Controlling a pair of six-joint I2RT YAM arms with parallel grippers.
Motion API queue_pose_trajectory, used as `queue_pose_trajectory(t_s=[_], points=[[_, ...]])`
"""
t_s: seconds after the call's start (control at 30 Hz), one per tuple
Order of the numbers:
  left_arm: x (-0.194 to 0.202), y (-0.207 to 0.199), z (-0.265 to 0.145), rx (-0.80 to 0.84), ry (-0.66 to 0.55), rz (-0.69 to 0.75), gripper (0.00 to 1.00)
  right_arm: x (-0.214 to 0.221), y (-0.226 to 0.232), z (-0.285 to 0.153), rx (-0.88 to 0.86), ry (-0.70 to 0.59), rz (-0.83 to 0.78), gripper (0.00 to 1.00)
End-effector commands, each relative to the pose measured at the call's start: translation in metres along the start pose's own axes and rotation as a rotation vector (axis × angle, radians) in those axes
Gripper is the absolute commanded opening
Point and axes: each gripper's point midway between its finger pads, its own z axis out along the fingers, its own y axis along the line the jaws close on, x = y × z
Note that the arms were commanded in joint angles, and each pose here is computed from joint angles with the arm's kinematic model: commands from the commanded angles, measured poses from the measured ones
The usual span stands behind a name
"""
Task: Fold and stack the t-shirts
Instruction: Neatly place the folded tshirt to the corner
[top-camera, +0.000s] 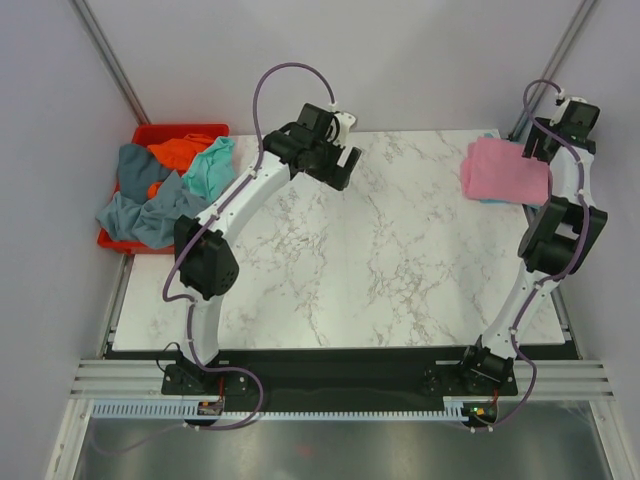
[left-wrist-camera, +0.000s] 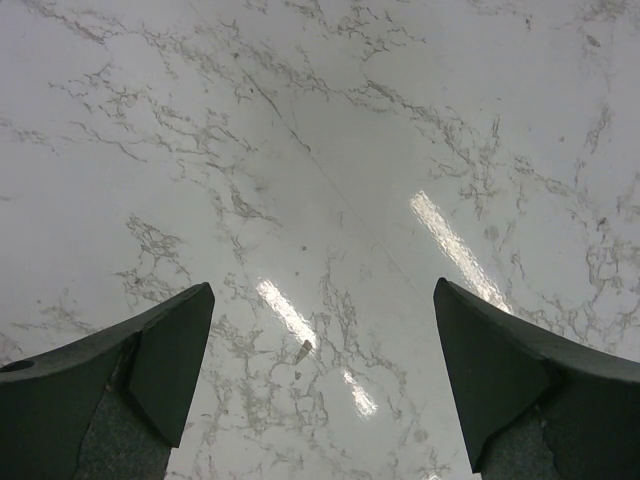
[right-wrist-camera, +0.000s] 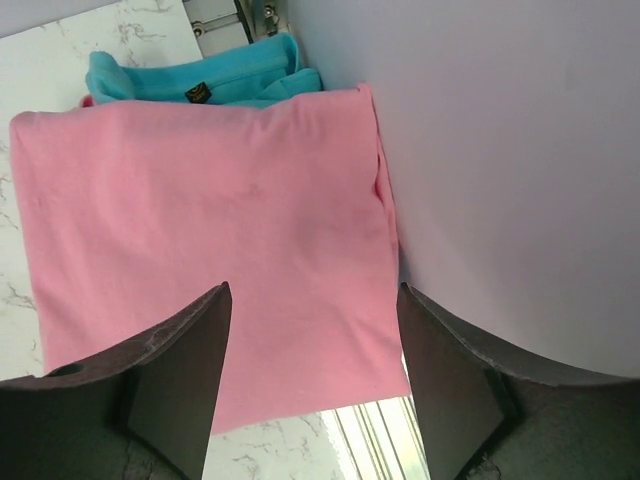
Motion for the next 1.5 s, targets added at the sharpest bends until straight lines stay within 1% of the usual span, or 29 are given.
queue_pose_trajectory(t_s=[0.0, 0.07, 0.17, 0.2, 0.27, 0.33, 0.37, 0.43, 0.47, 0.5, 0.57, 0.6, 0.63, 0.67, 0.7, 0.73, 0.77, 0.8, 0.87, 0.9, 0.93, 0.97, 1.07, 1.1, 1.13, 1.17, 1.23, 1.37, 1.47], points=[[-0.03, 0.003, -0.022, -0.036, -0.095, 0.041, 0.99, -0.057, 0.004, -0.043, -0.017, -0.142, 0.029, 0.75], [-0.038, 0.003, -0.03, -0.046, -0.12, 0.044, 0.99, -0.067, 0.019, -0.064, -0.085, -0.166, 0.047, 0.75], [-0.053, 0.002, -0.049, -0.051, -0.174, 0.034, 0.99, -0.065, 0.045, -0.094, -0.165, -0.17, 0.042, 0.77], [-0.057, 0.008, -0.054, -0.079, -0.186, 0.028, 0.99, -0.065, 0.061, -0.104, -0.19, -0.176, 0.017, 0.77], [-0.068, 0.015, -0.073, -0.123, -0.233, 0.02, 0.99, -0.058, 0.078, -0.127, -0.217, -0.181, -0.015, 0.79], [-0.077, 0.026, -0.088, -0.186, -0.271, 0.002, 0.99, -0.052, 0.103, -0.152, -0.268, -0.193, -0.039, 0.82], [-0.081, 0.031, -0.098, -0.207, -0.292, -0.011, 0.99, -0.051, 0.126, -0.164, -0.334, -0.204, -0.046, 0.85], [-0.082, 0.048, -0.111, -0.266, -0.313, -0.045, 0.99, -0.045, 0.144, -0.19, -0.388, -0.229, -0.036, 0.98], [-0.084, 0.052, -0.122, -0.28, -0.33, -0.054, 0.99, -0.046, 0.151, -0.201, -0.413, -0.25, -0.039, 0.98], [-0.083, 0.058, -0.126, -0.298, -0.333, -0.059, 0.99, -0.05, 0.171, -0.215, -0.472, -0.285, -0.021, 0.98], [-0.074, 0.079, -0.13, -0.348, -0.322, -0.086, 0.99, -0.053, 0.188, -0.24, -0.521, -0.326, 0.012, 0.98], [-0.07, 0.087, -0.137, -0.368, -0.322, -0.1, 0.99, -0.05, 0.206, -0.251, -0.562, -0.328, 0.007, 0.98], [-0.062, 0.094, -0.135, -0.378, -0.307, -0.128, 0.99, -0.05, 0.214, -0.259, -0.581, -0.334, 0.005, 0.98], [-0.055, 0.111, -0.139, -0.401, -0.3, -0.157, 0.99, -0.049, 0.222, -0.263, -0.598, -0.335, -0.007, 0.98], [-0.053, 0.118, -0.146, -0.412, -0.305, -0.168, 0.99, -0.047, 0.239, -0.271, -0.63, -0.341, -0.04, 0.98], [-0.046, 0.122, -0.143, -0.405, -0.294, -0.202, 0.99, -0.047, 0.24, -0.268, -0.602, -0.349, -0.055, 0.98], [-0.041, 0.137, -0.147, -0.419, -0.294, -0.228, 0.99, -0.049, 0.251, -0.272, -0.61, -0.375, -0.095, 0.98], [-0.045, 0.136, -0.152, -0.374, -0.32, -0.233, 0.99, -0.049, 0.262, -0.275, -0.623, -0.389, -0.105, 0.98], [-0.039, 0.144, -0.15, -0.344, -0.344, -0.219, 0.99, -0.061, 0.274, -0.281, -0.637, -0.442, -0.124, 0.98], [-0.052, 0.147, -0.154, -0.354, -0.409, -0.168, 0.99, -0.062, 0.287, -0.286, -0.643, -0.451, -0.143, 0.98], [-0.048, 0.147, -0.155, -0.363, -0.408, -0.128, 0.99, -0.073, 0.29, -0.285, -0.613, -0.472, -0.141, 0.98], [-0.048, 0.149, -0.157, -0.375, -0.415, -0.128, 0.99, -0.075, 0.29, -0.284, -0.583, -0.469, -0.116, 0.98], [-0.04, 0.152, -0.171, -0.418, -0.431, -0.251, 0.99, -0.062, 0.282, -0.279, -0.519, -0.45, -0.033, 0.98], [-0.037, 0.149, -0.175, -0.41, -0.448, -0.303, 1.0, -0.046, 0.276, -0.28, -0.486, -0.428, -0.006, 0.98], [-0.025, 0.146, -0.167, -0.403, -0.442, -0.313, 0.99, -0.038, 0.268, -0.277, -0.436, -0.417, 0.012, 0.98], [-0.024, 0.142, -0.181, -0.4, -0.476, -0.313, 0.99, -0.033, 0.257, -0.275, -0.374, -0.415, 0.021, 0.98], [-0.005, 0.141, -0.173, -0.41, -0.435, -0.311, 0.99, -0.016, 0.242, -0.273, -0.306, -0.397, 0.018, 0.98], [0.012, 0.142, -0.182, -0.423, -0.426, -0.297, 0.99, 0.011, 0.223, -0.267, -0.211, -0.337, -0.028, 0.98], [0.022, 0.131, -0.178, -0.337, -0.415, -0.319, 0.99, 0.029, 0.215, -0.265, -0.168, -0.267, -0.035, 0.98]])
